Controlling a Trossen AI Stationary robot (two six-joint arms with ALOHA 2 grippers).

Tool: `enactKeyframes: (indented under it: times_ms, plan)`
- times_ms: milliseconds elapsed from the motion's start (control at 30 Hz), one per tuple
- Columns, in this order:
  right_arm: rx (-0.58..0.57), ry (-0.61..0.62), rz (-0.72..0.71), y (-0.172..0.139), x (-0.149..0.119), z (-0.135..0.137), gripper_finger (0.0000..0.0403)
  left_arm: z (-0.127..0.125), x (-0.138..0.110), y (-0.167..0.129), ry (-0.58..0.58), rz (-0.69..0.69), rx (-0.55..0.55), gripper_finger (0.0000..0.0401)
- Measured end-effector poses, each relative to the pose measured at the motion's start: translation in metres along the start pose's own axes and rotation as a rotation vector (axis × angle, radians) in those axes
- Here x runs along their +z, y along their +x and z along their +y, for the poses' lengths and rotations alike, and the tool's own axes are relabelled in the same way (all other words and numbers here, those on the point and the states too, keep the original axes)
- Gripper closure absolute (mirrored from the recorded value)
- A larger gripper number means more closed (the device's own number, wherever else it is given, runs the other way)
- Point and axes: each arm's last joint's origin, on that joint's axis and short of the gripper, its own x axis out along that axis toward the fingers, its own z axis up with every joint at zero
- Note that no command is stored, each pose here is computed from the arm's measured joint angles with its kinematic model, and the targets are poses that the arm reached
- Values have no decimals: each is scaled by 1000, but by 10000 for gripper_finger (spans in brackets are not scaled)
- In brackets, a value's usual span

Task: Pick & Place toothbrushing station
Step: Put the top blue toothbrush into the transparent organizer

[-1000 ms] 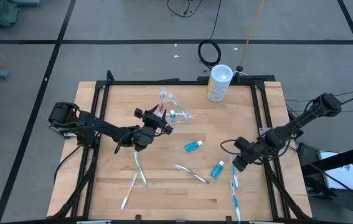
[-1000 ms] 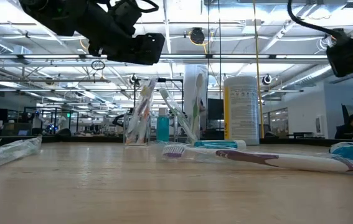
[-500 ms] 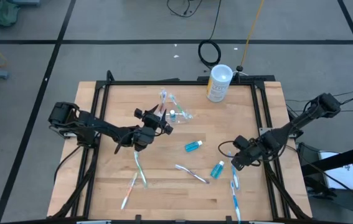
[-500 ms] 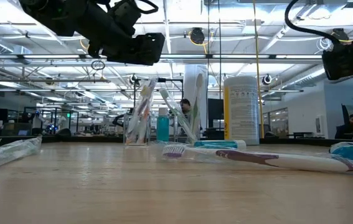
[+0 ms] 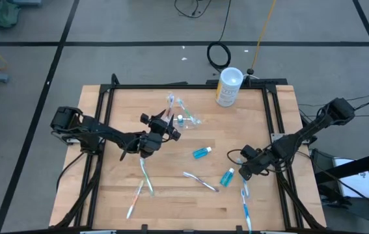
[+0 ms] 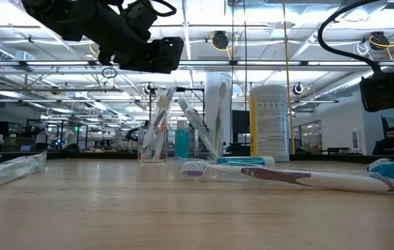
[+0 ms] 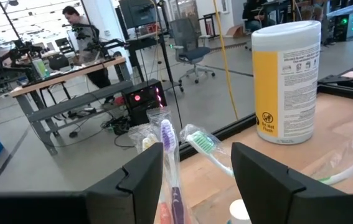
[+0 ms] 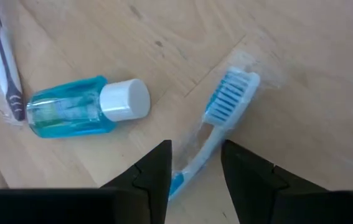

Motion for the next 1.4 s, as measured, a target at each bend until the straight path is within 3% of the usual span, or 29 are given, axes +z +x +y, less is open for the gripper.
enactKeyframes:
  times_ms: [133, 367, 500, 667, 1067, 1200, 1333, 1400]
  plan:
    - [-10, -34, -29, 2, 0, -3, 299, 1, 0, 1, -1, 1, 4, 206]
    - [38, -95, -84, 3, 2, 2, 391, 2, 0, 4, 5, 4, 11, 206]
    - [90, -125, -155, 3, 5, 8, 390, 2, 0, 4, 5, 4, 11, 205]
    - [170, -188, -353, -2, 20, 19, 401, 2, 0, 4, 8, 4, 11, 206]
    - [102, -537, -1226, -54, 85, 49, 402, 2, 0, 4, 62, 5, 12, 205]
    - [193, -608, -1474, -81, 101, 51, 402, 2, 0, 4, 98, 4, 29, 205]
    - [379, -650, -1516, -84, 114, 48, 402, 3, 0, 5, 104, 6, 47, 205]
    - [398, -643, -1471, -74, 119, 46, 402, 4, 0, 7, 103, 7, 54, 205]
